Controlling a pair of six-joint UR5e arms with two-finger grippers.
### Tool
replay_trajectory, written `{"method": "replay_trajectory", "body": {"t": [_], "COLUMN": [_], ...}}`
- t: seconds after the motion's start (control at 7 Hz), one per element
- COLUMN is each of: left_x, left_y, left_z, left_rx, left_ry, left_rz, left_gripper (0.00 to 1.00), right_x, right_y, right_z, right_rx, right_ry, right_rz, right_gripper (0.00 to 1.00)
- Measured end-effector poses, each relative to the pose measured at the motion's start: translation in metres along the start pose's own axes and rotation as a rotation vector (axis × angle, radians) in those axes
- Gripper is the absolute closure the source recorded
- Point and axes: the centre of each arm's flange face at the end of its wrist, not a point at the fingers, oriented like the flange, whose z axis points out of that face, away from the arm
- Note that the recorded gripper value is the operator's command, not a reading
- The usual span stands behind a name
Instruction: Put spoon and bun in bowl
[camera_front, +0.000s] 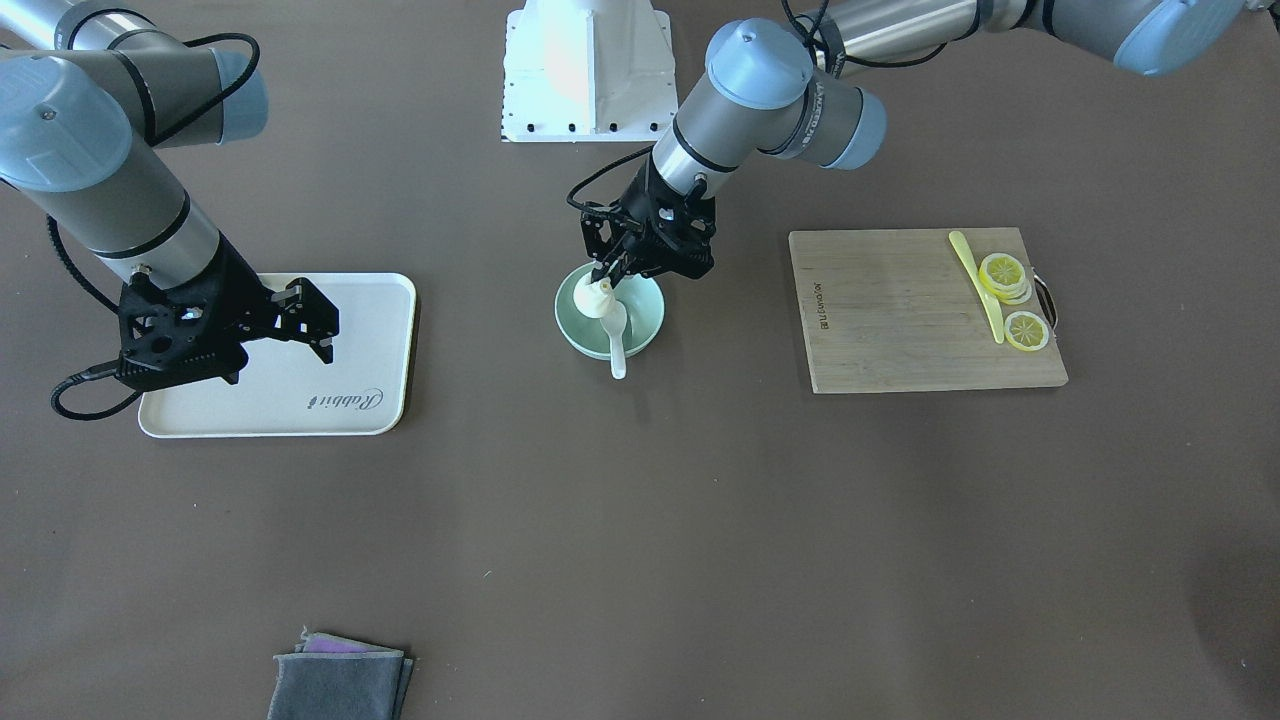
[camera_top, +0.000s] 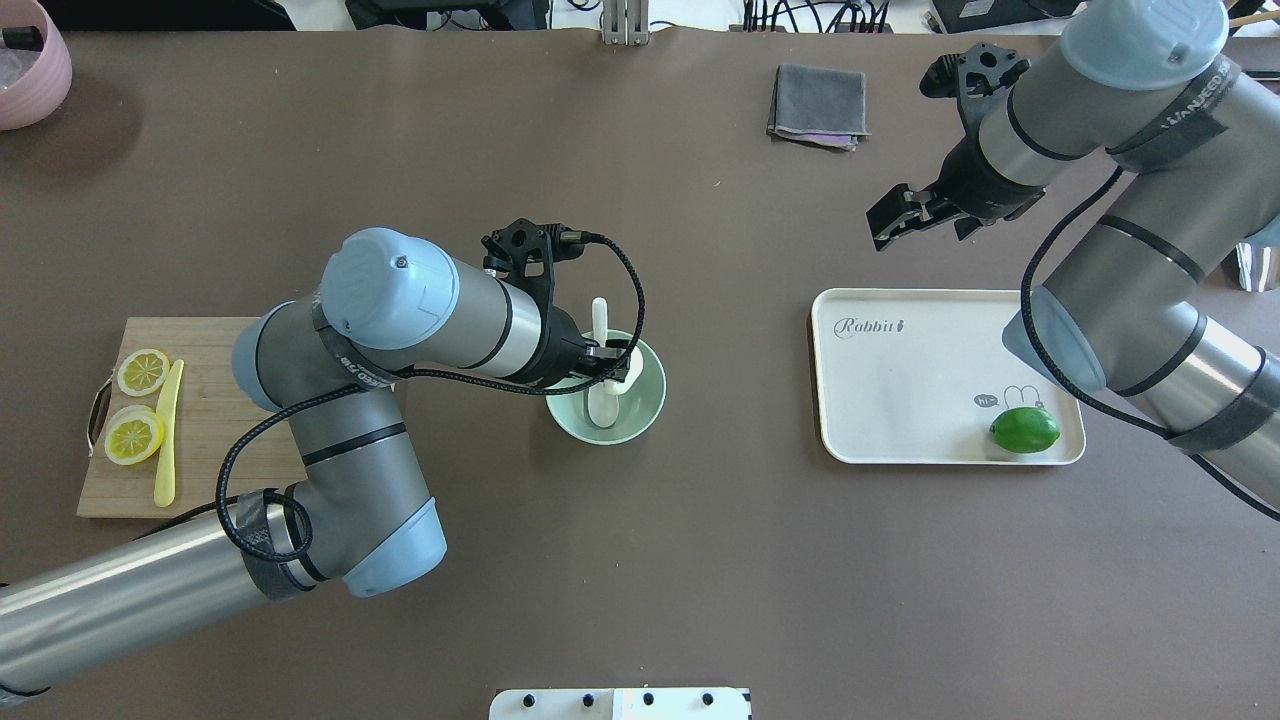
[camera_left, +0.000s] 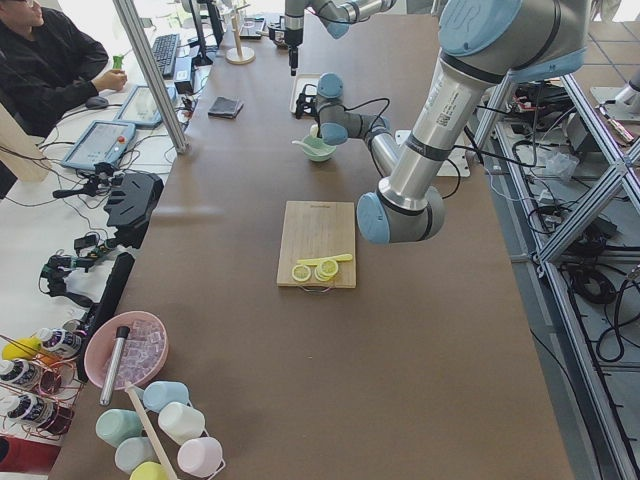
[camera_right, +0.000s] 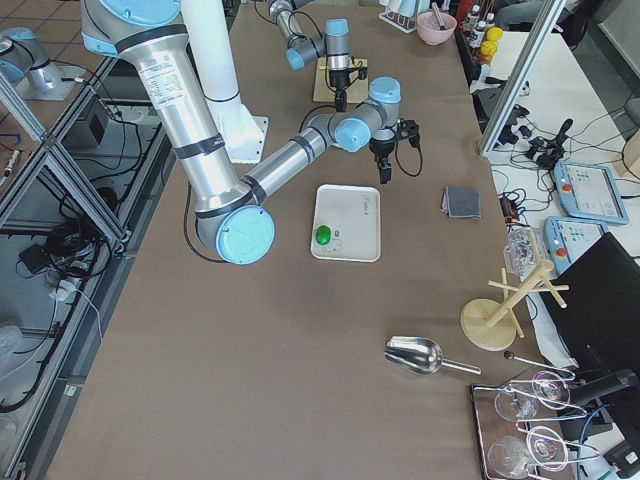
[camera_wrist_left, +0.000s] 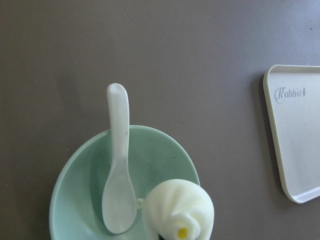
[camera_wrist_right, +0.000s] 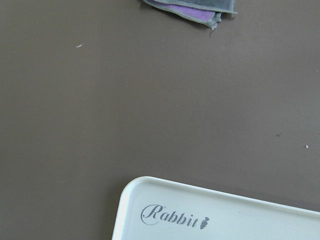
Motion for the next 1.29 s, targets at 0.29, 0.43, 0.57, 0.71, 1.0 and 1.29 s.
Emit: {"method": "replay_trajectory", "body": {"t": [0.29,0.43,0.57,0.71,1.0,1.29], "left_x": [-0.010,-0.024,-0.041,-0.056,-0.113,-0.229], "left_y": [-0.011,-0.025,-0.040,-0.055,-0.093,-0.139], "left_z": [-0.001,-0.012,-0.034,-0.062,-0.115,-0.216], "left_rx": [0.050,0.076,0.093,0.099,0.090,0.033], "left_ry": [-0.032,-0.071,-0.137,-0.206,-0.313,-0.354], "left_rz": [-0.003,-0.003,0.039,0.111,0.205,0.241], "left_gripper": [0.02,0.02,0.02,0.02,0.02,0.02], "right_x": [0.018,0.036,0.062,0.092,0.147,0.221], "right_y": [-0.008,-0.015,-0.021,-0.023,-0.017,0.006], "right_z": [-0.017,-0.029,-0.042,-0.050,-0.055,-0.061], "right_rx": [-0.004,-0.002,-0.006,-0.017,-0.033,-0.059], "right_ry": [-0.016,0.001,0.032,0.064,0.121,0.151], "right_rz": [0.021,0.028,0.002,-0.035,-0.067,-0.049], "right_gripper": [0.00,0.00,0.00,0.00,0.00,0.00]}}
